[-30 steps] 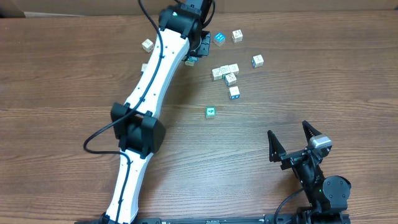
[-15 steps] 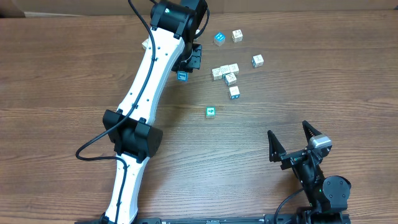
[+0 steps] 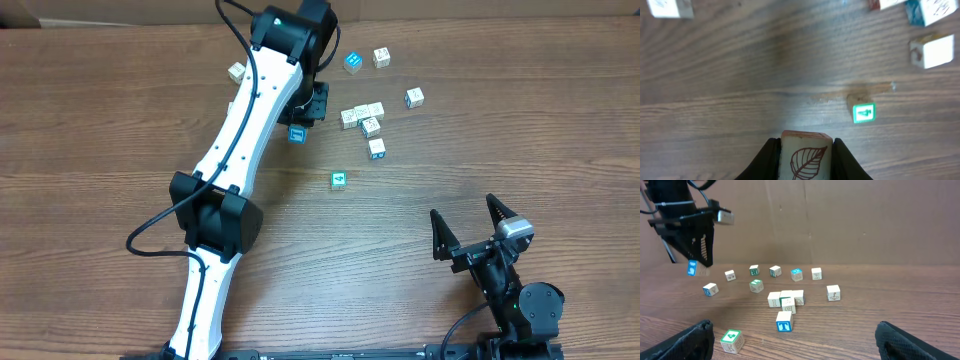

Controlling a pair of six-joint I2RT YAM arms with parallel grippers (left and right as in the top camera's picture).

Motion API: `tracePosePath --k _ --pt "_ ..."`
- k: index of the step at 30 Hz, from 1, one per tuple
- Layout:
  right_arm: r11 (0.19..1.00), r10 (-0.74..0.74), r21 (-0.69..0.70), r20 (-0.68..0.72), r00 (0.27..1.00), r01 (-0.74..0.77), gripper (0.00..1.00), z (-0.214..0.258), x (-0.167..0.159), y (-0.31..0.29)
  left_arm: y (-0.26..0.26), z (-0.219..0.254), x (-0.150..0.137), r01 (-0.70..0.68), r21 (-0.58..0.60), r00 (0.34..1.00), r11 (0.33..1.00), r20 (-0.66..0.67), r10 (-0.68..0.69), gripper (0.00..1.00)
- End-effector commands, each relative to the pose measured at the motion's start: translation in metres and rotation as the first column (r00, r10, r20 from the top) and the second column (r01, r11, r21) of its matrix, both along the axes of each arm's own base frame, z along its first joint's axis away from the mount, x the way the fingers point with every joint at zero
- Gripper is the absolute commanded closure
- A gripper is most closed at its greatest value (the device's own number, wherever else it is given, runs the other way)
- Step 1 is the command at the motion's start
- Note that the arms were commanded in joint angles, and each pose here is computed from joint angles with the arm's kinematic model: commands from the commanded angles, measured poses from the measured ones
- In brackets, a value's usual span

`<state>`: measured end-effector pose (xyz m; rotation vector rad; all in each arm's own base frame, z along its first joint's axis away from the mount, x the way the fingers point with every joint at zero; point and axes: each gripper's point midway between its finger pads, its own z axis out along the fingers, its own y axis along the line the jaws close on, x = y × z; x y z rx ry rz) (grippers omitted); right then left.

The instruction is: Form a circle

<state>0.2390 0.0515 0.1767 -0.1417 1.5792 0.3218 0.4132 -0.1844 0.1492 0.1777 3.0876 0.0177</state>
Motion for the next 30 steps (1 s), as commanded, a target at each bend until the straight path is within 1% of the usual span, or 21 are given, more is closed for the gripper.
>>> tracePosePath --k 1,3,9,21,30 --pt "1.000 -0.010 -0.004 0.006 1.000 0.010 0.00 -0.002 0.001 -0.002 -0.001 -0.006 -0.012 0.034 -0.007 0.998 0.999 -0.050 -0.034 0.88" --pt "1.000 -0.010 -0.004 0.005 1.000 0.010 0.00 -0.002 0.001 -0.002 0.001 -0.014 -0.017 0.036 0.009 0.996 0.999 -0.082 -0.035 0.90" --pt "1.000 -0.010 -0.004 0.005 1.000 0.010 0.00 -0.002 0.001 -0.002 0.008 -0.029 -0.029 0.037 0.039 0.989 0.999 -0.146 -0.031 0.90" --pt "1.000 -0.010 -0.004 0.005 1.000 0.010 0.00 -0.002 0.001 -0.002 0.011 -0.037 -0.040 0.045 0.062 0.982 0.997 -0.187 -0.033 0.89" --pt "1.000 -0.010 -0.004 0.006 1.000 0.010 0.00 -0.002 0.001 -0.002 0.018 -0.054 -0.056 0.051 0.094 0.964 0.994 -0.264 -0.025 0.89"
